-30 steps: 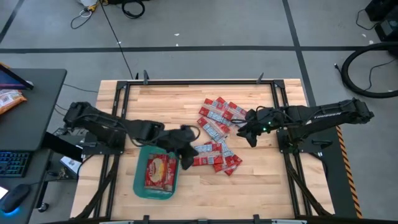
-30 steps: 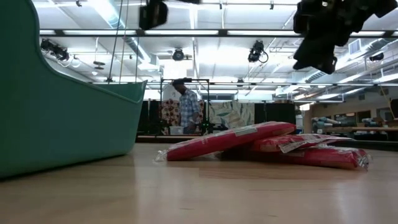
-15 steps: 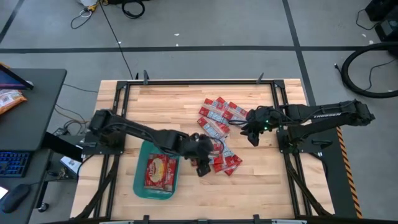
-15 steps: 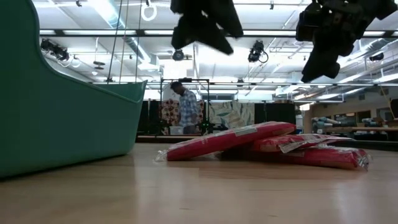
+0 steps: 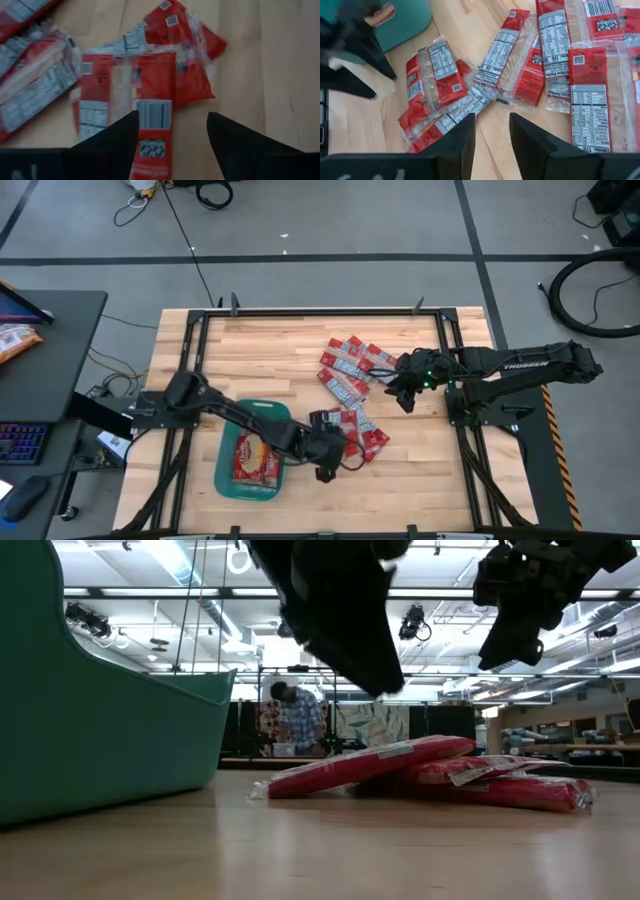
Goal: Sort popcorn bags into baskets
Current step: Put the red popcorn bag into the green bin
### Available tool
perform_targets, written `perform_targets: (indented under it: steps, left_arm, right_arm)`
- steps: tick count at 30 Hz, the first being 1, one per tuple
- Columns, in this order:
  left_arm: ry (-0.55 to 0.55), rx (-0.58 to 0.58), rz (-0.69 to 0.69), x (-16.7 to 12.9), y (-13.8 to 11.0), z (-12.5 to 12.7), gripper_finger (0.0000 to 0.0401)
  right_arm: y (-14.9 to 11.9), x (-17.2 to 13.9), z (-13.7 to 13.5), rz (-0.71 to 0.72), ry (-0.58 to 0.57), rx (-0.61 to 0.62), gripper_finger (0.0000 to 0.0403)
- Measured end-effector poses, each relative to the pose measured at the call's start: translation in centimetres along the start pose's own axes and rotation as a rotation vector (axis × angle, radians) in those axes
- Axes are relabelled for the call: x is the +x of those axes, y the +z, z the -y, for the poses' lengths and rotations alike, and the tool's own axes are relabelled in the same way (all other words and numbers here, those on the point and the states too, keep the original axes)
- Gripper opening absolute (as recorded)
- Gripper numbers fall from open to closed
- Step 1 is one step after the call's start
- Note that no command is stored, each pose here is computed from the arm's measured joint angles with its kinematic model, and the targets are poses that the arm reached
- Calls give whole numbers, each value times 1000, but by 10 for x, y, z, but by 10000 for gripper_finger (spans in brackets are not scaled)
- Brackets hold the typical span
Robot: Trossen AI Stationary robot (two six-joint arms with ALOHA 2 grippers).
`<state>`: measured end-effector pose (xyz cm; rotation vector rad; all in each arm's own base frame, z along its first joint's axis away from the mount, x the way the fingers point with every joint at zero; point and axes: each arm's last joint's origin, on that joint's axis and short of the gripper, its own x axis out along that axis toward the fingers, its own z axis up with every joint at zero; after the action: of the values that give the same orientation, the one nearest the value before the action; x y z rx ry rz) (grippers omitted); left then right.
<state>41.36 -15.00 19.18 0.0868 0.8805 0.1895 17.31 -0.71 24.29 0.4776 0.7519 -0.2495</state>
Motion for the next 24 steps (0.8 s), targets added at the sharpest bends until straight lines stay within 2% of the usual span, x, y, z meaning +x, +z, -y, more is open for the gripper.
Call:
perform_targets:
  steps: [6,15,20,24]
  left_arm:
    - [26,41,-38,19,-11,5,245]
    - [78,200,-68,35,-21,8,241]
    - [107,224,-82,42,-26,9,222]
    - [120,226,-98,43,-28,7,180]
  right_arm:
    - [0,0,0,2,0,0,125]
    - [1,0,-1,4,14,4,125]
    - [2,0,-1,16,23,10,125]
    - [3,0,-1,26,24,15,125]
